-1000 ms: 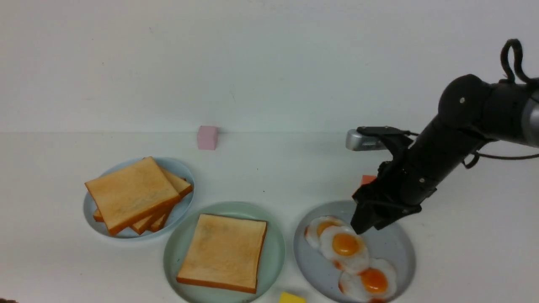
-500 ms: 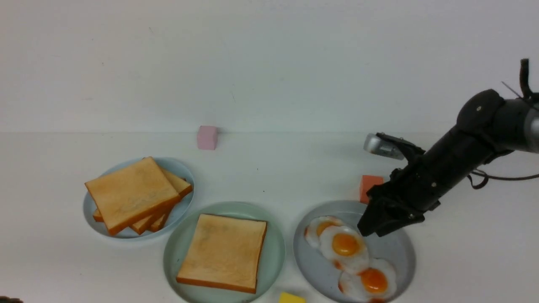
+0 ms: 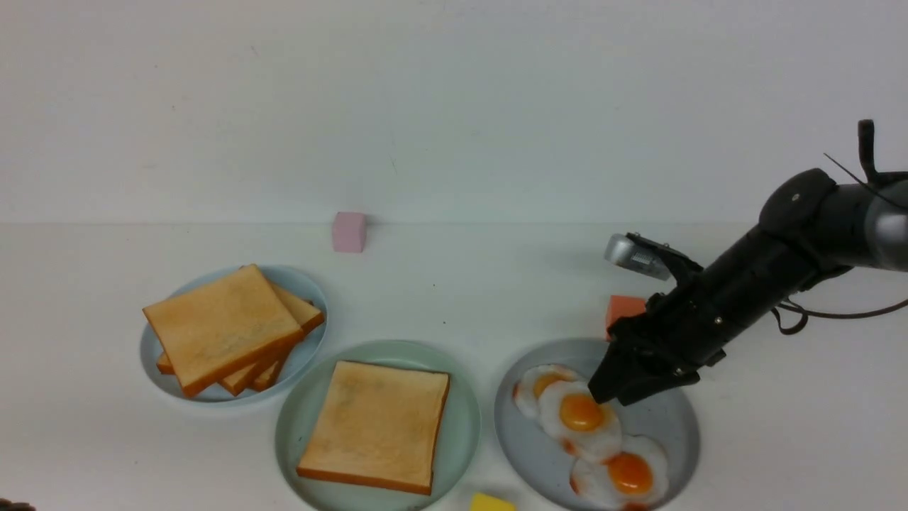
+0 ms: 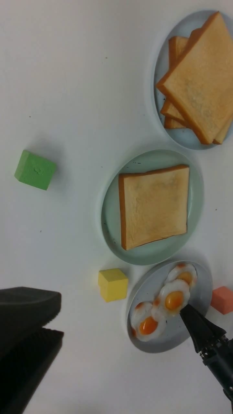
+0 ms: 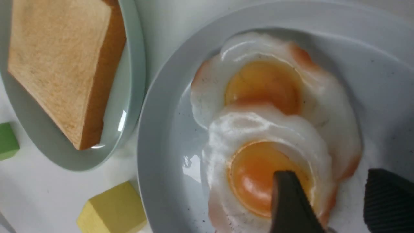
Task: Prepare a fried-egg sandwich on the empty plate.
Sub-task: Use the right arm to grab a fried egg
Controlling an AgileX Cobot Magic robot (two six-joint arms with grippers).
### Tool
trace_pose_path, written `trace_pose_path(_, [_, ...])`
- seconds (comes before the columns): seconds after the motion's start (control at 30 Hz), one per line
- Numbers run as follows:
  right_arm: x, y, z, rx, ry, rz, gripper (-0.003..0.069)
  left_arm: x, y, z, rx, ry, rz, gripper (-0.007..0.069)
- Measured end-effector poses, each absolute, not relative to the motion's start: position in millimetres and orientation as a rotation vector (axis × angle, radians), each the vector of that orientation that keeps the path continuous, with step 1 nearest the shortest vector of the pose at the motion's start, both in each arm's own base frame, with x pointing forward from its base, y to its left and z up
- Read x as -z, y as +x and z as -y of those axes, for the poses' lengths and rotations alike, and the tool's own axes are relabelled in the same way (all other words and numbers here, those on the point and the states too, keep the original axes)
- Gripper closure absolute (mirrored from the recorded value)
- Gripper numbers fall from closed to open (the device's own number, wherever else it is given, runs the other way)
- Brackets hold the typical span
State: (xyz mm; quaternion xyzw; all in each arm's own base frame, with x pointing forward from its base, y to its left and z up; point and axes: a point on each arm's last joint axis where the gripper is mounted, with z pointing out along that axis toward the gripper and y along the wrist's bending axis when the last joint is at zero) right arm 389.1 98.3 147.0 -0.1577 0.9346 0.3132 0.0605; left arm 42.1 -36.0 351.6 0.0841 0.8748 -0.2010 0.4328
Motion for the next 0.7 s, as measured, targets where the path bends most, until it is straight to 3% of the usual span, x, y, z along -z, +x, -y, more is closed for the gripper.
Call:
trace_pose_path(0.23, [-137,390,-101,-1.024,-0.438,-2.848,0.0319,-351,42,36,0.499,0.21,-2.181,0.0505])
trace_pose_path(0.37, [-136,390,-101,-1.033,-0.437,-2.85,0.0357,-351,42,36,0.499,0.211,-2.184,0.0501])
trace_pose_path(0.63, [-135,389,-101,-1.033,-0.444,-2.855,0.0613,-350,41,36,0.499,0.218,-2.204,0.0493])
trace_pose_path(0.7, [-137,389,-101,-1.028,-0.447,-2.85,0.0633,-350,41,36,0.495,0.219,-2.205,0.0491])
